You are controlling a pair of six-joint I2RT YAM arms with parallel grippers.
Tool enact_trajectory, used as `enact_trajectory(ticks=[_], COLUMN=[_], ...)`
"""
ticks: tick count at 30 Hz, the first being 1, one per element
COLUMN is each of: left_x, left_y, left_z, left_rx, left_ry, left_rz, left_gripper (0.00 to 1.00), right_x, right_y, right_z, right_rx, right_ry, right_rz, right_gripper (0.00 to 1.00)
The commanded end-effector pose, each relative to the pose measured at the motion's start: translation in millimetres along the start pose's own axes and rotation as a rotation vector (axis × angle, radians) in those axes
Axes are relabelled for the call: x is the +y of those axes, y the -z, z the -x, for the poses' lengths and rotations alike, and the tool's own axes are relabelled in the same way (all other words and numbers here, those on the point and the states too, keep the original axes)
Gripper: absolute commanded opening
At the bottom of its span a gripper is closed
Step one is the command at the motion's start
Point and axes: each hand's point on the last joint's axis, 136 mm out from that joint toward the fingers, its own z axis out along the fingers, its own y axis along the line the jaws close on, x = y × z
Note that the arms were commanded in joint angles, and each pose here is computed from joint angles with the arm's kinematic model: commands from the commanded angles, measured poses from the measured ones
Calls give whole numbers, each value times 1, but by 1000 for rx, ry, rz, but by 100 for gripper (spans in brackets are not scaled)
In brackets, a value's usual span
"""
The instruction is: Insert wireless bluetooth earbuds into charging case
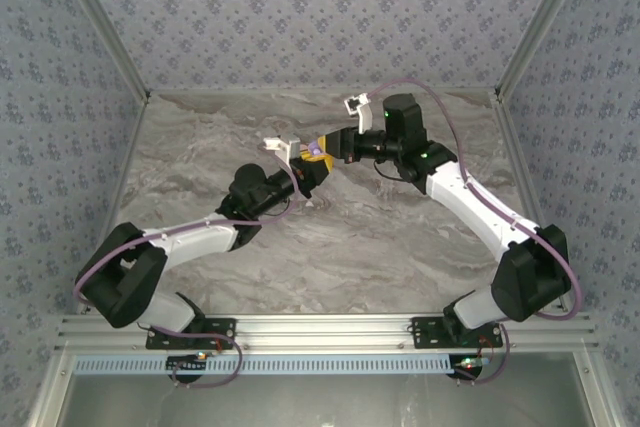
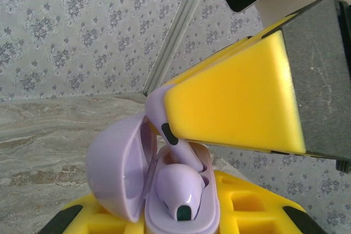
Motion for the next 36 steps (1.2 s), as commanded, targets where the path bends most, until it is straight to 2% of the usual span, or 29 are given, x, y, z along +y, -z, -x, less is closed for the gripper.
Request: enact_trajectory(ticks=[1,18,29,36], left_x=[-25,-31,-31,-28], left_y=[6,6,7,6], left_z=[41,36,32,23], left_rx=[-117,-65,-38,26], left_ry=[-54,-98,-121,-157], left_rz=[-56,-81,-79,-61], left_gripper=[10,10,10,10], right_x=[4,7,6,1], right_y=[8,15,19,27], right_z=[-7,-12,-14,-10], right_rx=[17,49,67,63], right_ry=[15,41,53,77], right_rz=[-18,-32,-61,-125], right_gripper=[16,23,35,48])
